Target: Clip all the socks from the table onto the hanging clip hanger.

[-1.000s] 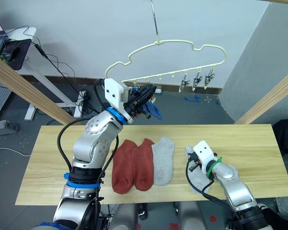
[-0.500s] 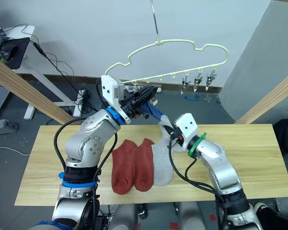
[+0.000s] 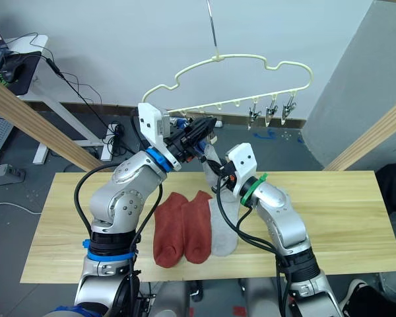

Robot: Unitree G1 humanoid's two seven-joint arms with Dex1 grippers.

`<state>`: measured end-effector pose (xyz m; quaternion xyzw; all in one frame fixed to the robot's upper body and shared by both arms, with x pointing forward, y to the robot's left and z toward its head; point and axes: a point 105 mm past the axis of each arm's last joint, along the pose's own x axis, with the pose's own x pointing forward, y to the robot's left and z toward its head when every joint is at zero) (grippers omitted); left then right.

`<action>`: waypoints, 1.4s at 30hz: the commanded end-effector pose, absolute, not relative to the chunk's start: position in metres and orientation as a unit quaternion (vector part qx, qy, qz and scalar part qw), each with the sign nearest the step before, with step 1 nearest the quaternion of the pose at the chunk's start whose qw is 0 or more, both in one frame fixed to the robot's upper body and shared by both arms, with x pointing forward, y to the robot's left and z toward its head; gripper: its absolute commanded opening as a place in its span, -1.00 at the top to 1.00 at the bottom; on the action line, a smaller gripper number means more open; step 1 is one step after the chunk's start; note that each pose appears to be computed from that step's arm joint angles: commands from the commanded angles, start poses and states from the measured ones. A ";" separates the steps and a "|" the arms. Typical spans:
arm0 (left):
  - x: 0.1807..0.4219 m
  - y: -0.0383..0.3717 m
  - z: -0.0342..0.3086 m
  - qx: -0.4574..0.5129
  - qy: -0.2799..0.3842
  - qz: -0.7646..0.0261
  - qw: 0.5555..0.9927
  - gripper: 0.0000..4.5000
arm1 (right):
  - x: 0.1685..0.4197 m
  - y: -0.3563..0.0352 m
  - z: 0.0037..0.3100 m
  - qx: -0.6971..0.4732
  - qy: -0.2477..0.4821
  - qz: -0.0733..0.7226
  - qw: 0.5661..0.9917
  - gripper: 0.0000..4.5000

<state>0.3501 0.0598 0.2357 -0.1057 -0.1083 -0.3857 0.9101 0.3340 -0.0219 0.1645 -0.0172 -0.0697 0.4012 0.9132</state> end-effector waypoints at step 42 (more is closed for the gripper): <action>0.324 0.080 0.220 0.024 -0.129 -0.430 0.893 -0.22 | 0.316 -0.054 0.160 -0.118 -0.037 0.400 0.908 0.03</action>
